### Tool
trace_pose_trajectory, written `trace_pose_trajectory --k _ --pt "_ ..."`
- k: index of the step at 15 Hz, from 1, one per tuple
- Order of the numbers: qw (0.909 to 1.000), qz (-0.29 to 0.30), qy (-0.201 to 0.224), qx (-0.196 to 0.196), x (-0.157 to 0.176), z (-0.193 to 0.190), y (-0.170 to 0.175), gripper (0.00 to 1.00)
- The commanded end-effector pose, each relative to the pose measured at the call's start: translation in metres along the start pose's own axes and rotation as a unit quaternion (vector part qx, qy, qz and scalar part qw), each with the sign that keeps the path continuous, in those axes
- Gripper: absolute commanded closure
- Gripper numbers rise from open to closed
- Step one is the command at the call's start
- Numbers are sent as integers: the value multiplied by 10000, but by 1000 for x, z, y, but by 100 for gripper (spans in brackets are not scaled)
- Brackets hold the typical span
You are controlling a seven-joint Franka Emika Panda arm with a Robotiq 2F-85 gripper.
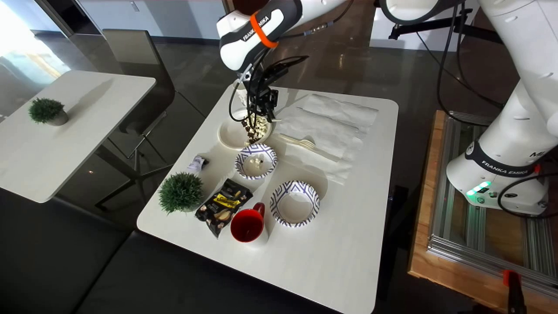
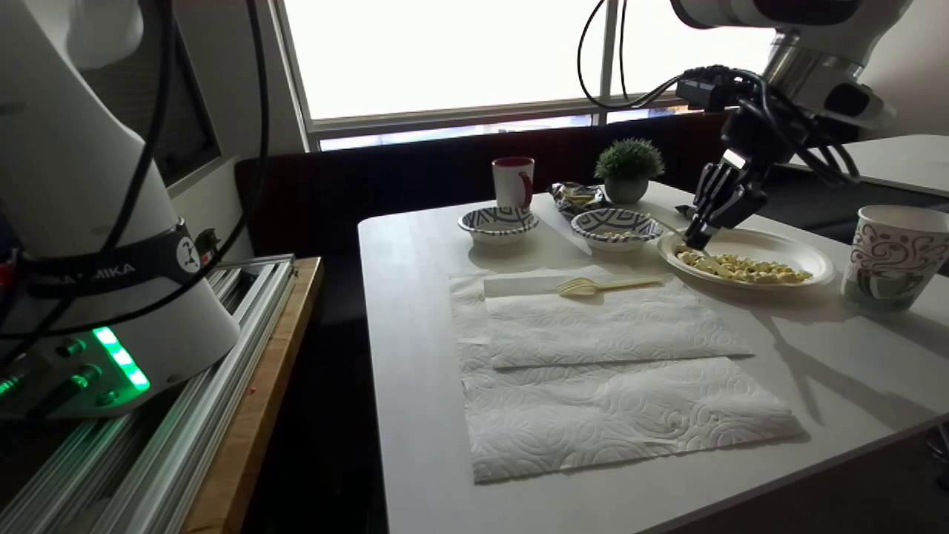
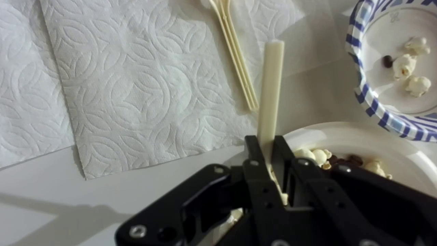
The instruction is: Use the white spoon to place some contents from the white plate into the black and white bowl on the left.
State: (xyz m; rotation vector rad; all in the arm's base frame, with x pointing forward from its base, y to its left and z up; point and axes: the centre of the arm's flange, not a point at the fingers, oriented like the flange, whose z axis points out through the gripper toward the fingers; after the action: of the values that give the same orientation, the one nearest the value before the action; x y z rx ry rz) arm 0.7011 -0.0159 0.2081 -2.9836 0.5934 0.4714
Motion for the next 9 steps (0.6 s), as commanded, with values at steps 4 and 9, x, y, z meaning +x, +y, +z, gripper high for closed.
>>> trace_pose_trajectory --k 4,9 --pt "9998 40 78 -190 21 -4 -10 97" --pt "9997 -53 145 -205 28 -1 -17 97"
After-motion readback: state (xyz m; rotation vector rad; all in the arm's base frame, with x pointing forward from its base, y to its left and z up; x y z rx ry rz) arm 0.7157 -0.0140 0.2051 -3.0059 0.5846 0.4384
